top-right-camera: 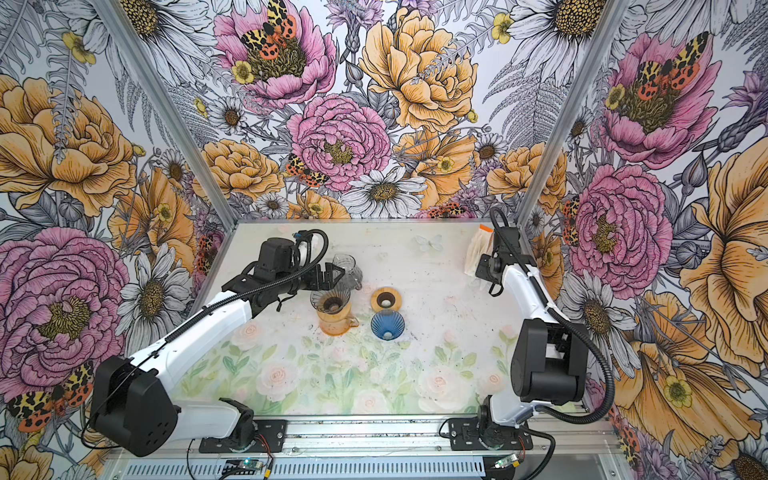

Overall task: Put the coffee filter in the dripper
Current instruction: 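Pull the paper filter out of the pack and lift it toward the dripper, then carry the white filter with the right gripper over the clear dripper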

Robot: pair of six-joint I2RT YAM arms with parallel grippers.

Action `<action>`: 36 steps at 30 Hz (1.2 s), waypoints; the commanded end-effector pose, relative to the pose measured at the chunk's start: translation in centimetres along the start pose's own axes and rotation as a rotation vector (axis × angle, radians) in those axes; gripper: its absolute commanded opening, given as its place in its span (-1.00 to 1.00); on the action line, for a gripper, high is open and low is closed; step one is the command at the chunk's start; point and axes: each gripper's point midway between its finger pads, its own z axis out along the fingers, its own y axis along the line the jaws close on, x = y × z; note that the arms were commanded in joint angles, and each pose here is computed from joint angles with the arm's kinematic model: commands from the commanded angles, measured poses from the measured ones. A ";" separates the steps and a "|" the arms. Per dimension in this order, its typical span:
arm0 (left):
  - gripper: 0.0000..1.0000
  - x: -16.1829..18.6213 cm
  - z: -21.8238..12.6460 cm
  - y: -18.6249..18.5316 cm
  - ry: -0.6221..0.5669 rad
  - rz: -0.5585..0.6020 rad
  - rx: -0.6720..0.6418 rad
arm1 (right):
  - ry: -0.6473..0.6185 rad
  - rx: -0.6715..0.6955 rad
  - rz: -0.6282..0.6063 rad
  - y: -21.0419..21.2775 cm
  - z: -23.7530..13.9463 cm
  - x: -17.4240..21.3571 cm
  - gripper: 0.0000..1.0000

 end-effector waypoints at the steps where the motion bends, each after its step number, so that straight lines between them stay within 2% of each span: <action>1: 0.97 -1.3 -0.7 -1.0 -0.036 0.021 0.022 | -0.092 0.000 -0.053 0.5 -4.1 -1.1 -1.00; 7: 0.98 -2.1 -1.3 -1.5 -0.060 0.027 0.031 | -0.171 -0.129 -0.146 3.9 -9.0 -2.3 -1.00; 9: 0.98 -2.3 -1.7 -1.7 -0.071 0.031 0.032 | -0.170 -0.214 -0.185 5.9 -10.4 -2.3 -1.00; 13: 0.98 -2.6 -2.5 -1.5 -0.093 0.042 0.012 | -0.137 -0.470 -0.271 11.6 -13.4 -2.0 -1.00; 18: 0.98 -2.4 -3.6 -0.4 -0.105 0.039 -0.024 | -0.112 -0.612 -0.354 16.5 -16.4 -1.8 -1.00; 23: 0.98 -2.8 -5.4 0.6 -0.131 0.032 -0.050 | -0.011 -0.646 -0.431 20.5 -17.5 -0.8 -1.00; 29: 0.97 -2.9 -7.2 1.6 -0.148 0.029 -0.082 | 0.129 -0.684 -0.616 26.0 -18.3 2.6 -1.00; 36: 0.98 -2.2 -8.2 3.0 -0.151 0.010 -0.108 | 0.262 -0.742 -0.724 30.2 -19.3 5.9 -1.00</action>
